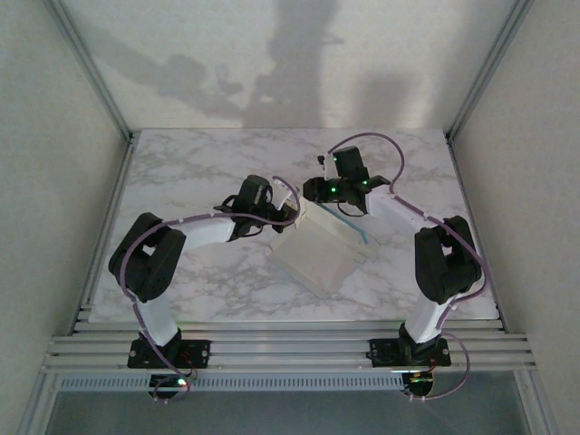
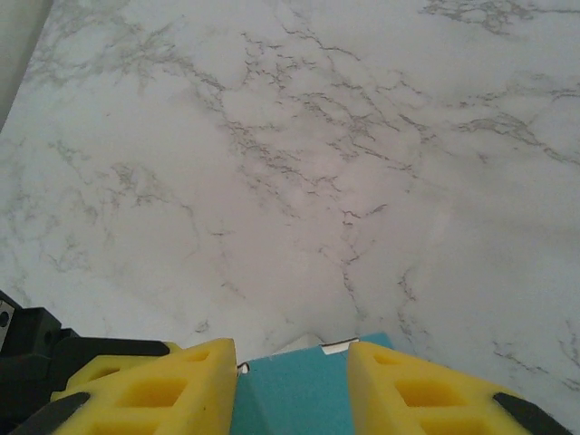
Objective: Fold the paper box
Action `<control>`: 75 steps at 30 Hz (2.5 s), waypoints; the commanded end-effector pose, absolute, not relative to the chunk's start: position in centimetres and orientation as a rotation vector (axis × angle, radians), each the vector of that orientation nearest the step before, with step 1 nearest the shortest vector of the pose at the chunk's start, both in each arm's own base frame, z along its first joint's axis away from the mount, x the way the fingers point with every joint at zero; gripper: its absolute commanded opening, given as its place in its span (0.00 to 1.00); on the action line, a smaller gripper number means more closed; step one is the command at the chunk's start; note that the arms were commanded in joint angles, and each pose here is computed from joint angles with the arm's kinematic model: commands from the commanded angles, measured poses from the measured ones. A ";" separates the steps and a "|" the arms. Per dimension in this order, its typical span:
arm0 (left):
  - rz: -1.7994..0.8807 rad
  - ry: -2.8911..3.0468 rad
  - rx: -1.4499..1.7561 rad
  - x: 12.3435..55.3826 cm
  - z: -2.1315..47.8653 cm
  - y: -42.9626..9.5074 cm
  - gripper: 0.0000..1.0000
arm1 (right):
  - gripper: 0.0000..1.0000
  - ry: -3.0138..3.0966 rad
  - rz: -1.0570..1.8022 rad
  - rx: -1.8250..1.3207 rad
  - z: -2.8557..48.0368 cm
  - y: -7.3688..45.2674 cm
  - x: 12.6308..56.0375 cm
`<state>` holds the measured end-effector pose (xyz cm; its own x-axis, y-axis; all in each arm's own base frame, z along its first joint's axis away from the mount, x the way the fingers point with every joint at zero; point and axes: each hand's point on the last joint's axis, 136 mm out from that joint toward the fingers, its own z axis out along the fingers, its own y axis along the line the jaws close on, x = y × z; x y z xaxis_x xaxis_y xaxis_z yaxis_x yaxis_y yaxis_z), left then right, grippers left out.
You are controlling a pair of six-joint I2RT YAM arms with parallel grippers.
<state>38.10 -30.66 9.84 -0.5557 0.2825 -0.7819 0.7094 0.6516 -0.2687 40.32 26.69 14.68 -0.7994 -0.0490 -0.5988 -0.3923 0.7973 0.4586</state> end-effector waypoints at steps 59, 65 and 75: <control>-0.713 2.324 0.823 35.2 5.8 -29.8 0.09 | 0.51 2.336 1.036 -0.248 10.8 26.8 39.4; -0.726 2.323 0.820 35.1 5.9 -29.9 0.13 | 0.49 2.343 1.030 -0.246 10.3 26.7 39.3; -0.765 2.271 0.819 35.1 8.5 -30.4 0.35 | 0.47 2.343 1.025 -0.251 10.2 26.6 39.1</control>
<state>35.72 -30.07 7.16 -0.6338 0.3577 -0.6858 0.6914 0.6595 -0.2950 40.16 27.27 13.27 -0.7838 0.0883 -0.6147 -0.4208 0.6525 0.6302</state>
